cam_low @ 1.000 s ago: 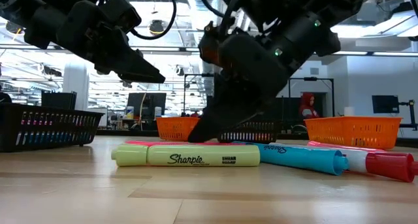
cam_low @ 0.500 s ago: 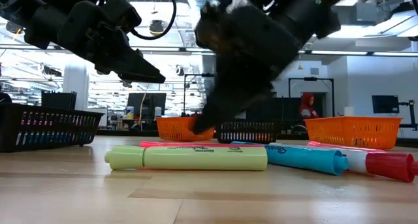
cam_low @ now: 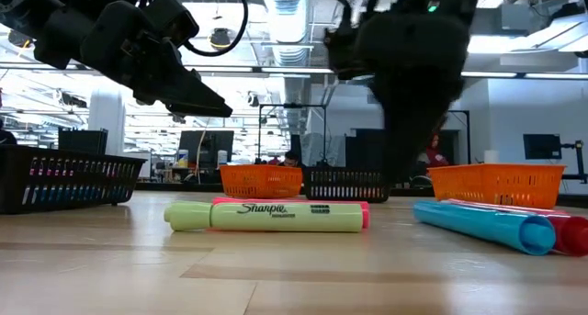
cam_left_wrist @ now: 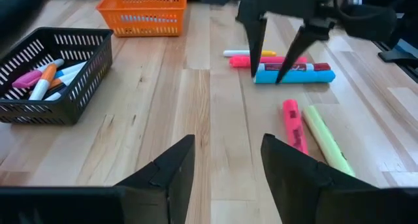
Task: Pick & Place Markers
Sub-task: Put the pink highlighter into the right orange bin
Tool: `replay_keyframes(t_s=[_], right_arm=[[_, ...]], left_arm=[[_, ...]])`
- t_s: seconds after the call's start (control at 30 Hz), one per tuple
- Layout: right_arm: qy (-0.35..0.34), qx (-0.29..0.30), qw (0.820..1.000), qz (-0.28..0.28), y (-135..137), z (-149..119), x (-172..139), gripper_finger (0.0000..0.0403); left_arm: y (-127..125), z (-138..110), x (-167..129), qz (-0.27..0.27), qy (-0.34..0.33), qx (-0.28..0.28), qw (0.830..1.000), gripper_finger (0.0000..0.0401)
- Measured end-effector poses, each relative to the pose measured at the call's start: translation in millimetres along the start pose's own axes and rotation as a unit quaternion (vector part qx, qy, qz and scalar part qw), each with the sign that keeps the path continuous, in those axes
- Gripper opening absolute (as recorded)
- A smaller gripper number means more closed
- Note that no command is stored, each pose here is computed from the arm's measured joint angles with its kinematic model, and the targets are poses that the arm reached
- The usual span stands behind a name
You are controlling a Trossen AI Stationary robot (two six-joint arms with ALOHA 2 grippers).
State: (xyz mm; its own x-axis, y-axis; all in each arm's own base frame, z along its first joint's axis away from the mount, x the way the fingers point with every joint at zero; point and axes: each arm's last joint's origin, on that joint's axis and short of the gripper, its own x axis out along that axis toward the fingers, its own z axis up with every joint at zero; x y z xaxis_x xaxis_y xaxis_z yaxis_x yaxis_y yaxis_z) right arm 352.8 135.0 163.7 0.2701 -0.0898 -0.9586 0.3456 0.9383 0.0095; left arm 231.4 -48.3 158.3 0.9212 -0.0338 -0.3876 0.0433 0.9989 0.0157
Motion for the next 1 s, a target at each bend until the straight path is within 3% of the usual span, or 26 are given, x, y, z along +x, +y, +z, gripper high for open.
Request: replay_keyframes(t_s=[0.17,0.4,0.63,1.0], right_arm=[[0.059,0.091,0.993,-0.04,-1.4,-13.3,-14.1,0.0128],[0.109,0.222,0.965,-0.087,-5.4,-36.0,-7.6,0.0128],[0.106,0.242,0.963,-0.06,-10.4,-38.8,8.8,0.0128],[0.096,0.211,0.972,-0.04,-15.4,-31.1,11.6,0.0128]], left_arm=[[0.0,-0.1,0.1,0.0,0.0,0.0,1.0,0.0172],[0.0,-0.1,0.1,0.0,0.0,-0.003,1.0,0.0172],[0.0,-0.1,0.1,0.0,0.0,-0.003,1.0,0.0172],[0.0,-0.1,0.1,0.0,0.0,-0.002,1.0,0.0172]])
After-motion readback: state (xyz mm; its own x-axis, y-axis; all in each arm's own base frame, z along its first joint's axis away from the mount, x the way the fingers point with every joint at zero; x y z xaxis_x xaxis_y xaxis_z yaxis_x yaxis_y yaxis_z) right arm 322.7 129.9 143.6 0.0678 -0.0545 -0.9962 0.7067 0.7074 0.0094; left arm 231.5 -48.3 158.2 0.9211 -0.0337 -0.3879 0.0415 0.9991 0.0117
